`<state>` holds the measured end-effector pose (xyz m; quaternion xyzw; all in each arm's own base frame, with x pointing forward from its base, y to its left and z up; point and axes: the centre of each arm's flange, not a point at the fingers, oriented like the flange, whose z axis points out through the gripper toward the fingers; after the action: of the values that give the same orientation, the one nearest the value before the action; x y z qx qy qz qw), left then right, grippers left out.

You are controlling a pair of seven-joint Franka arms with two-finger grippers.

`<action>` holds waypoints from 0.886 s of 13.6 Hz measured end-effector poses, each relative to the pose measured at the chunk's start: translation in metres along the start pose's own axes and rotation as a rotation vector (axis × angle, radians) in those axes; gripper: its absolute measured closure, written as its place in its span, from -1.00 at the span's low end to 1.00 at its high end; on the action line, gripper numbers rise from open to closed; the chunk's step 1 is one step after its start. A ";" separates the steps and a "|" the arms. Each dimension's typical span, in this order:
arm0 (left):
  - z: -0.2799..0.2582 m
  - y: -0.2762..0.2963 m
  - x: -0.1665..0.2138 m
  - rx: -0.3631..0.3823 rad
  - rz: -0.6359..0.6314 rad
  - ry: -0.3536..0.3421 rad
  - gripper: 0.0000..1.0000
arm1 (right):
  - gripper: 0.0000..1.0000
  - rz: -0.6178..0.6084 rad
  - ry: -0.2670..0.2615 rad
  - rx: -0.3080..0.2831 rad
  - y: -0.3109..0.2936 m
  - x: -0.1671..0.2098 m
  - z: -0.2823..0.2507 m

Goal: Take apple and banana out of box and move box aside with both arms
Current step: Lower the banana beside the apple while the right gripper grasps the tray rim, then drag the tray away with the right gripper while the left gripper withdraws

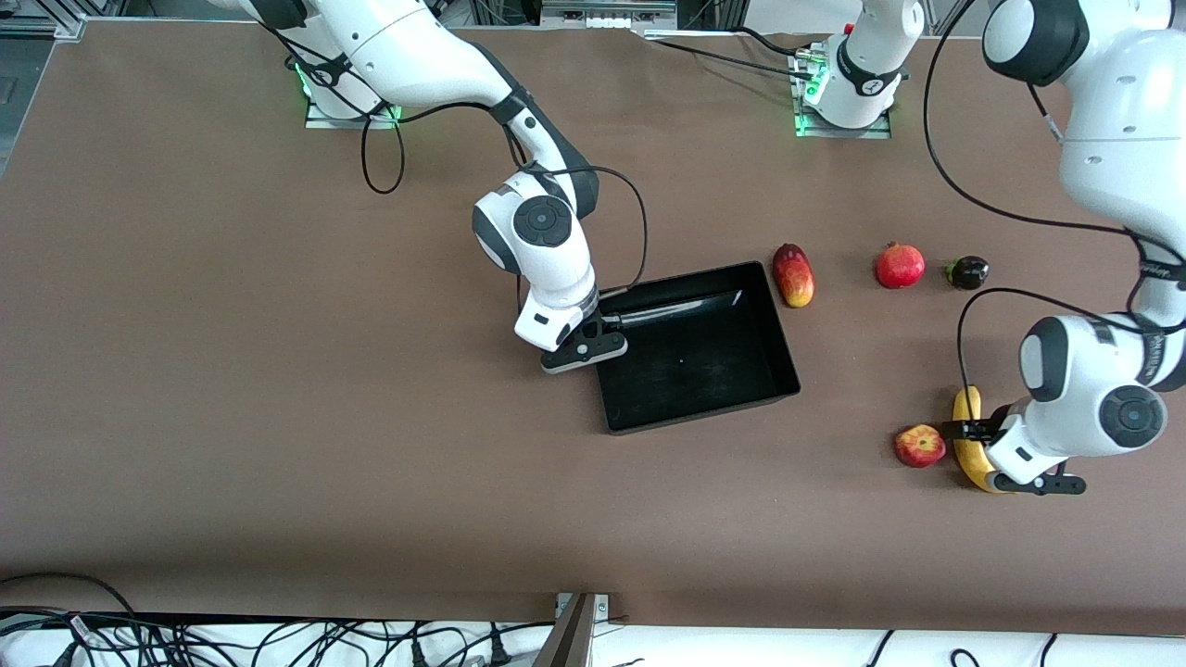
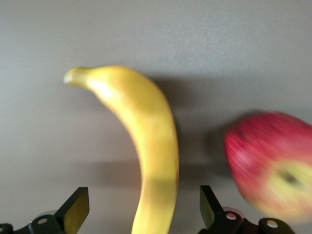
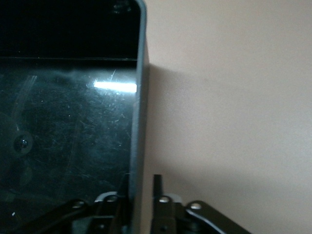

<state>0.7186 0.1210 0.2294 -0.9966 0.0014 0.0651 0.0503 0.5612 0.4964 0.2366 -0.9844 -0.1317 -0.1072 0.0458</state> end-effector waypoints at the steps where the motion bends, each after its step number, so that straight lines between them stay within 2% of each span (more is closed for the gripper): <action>1: -0.031 -0.002 -0.007 0.011 -0.003 -0.021 -1.00 | 0.90 0.004 0.000 -0.002 0.001 0.000 0.001; 3: -0.095 0.007 -0.023 0.023 -0.001 -0.033 -1.00 | 0.91 0.011 -0.001 -0.010 0.004 0.002 0.001; 6: -0.192 0.032 -0.052 -0.072 -0.023 0.000 -1.00 | 0.91 0.054 -0.005 -0.078 0.042 0.024 -0.022; 9: -0.283 0.055 -0.095 -0.144 -0.022 0.048 -1.00 | 0.91 0.179 -0.059 -0.155 0.118 0.058 -0.099; 11: -0.329 0.074 -0.130 -0.130 -0.011 0.082 -1.00 | 0.91 0.270 -0.074 -0.161 0.177 0.068 -0.152; 12: -0.351 0.086 -0.159 -0.112 0.004 0.097 -1.00 | 0.91 0.317 -0.081 -0.156 0.228 0.066 -0.176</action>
<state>0.6059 -0.0009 0.5880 -0.9998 0.0024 0.0169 -0.0060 0.6498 0.2726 0.4089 -0.9969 0.0322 -0.0687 -0.0197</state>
